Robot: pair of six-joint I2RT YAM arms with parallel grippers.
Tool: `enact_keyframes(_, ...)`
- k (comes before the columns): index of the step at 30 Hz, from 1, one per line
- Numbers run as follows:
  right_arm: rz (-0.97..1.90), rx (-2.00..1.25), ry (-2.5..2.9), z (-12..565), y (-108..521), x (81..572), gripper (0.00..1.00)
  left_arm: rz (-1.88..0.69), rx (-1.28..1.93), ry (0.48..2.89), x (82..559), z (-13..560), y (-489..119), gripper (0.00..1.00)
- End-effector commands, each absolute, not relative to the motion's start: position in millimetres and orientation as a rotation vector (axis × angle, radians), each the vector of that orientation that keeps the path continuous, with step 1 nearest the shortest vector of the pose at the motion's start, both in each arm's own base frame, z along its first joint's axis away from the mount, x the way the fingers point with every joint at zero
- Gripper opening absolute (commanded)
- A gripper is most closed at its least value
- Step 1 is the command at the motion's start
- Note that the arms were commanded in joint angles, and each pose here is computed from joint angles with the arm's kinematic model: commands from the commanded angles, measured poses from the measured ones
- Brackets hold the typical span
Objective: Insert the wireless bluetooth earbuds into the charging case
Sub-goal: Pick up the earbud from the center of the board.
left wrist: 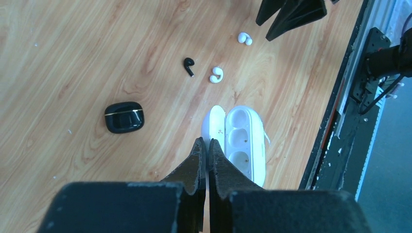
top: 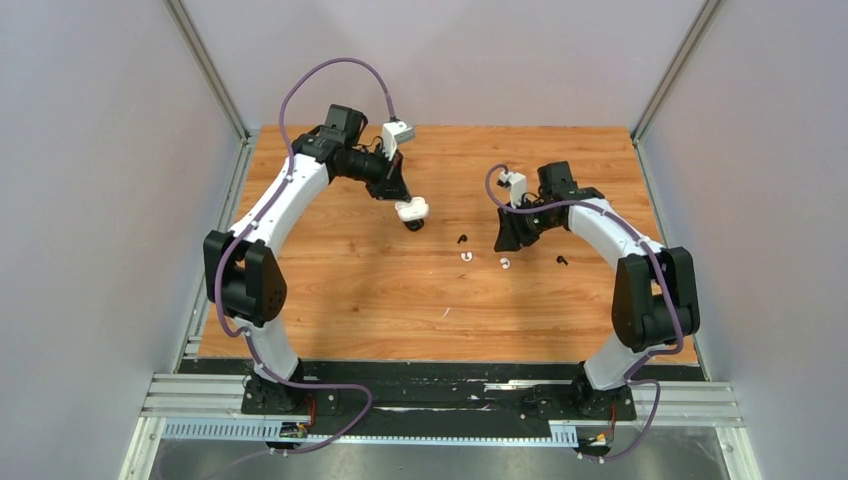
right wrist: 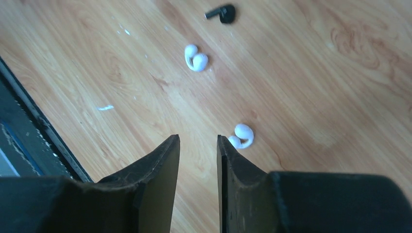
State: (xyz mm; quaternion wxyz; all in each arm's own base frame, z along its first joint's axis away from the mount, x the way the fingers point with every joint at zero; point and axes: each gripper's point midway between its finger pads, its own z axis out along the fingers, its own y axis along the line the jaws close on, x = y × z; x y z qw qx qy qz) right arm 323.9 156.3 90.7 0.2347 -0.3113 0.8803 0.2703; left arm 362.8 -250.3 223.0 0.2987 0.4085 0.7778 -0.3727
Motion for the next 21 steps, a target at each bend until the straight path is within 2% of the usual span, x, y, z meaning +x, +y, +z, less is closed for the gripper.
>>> enact_keyframes(1,0.884,-0.851,2.176,156,186,350,0.34,-0.92,1.085,1.917,365,258,-251,0.0)
enact_keyframes(6,0.721,-0.831,2.219,145,167,363,0.33,-0.707,1.209,1.695,369,282,-254,0.0)
enact_keyframes(14,0.711,-0.689,2.302,129,146,348,0.33,-0.276,1.391,1.098,342,305,-255,0.0)
enact_keyframes(16,0.707,-0.686,2.308,126,145,345,0.34,-0.216,1.385,1.006,339,311,-254,0.0)
enact_keyframes(21,0.67,-0.634,2.365,114,138,349,0.34,-0.164,1.418,0.952,336,307,-252,0.0)
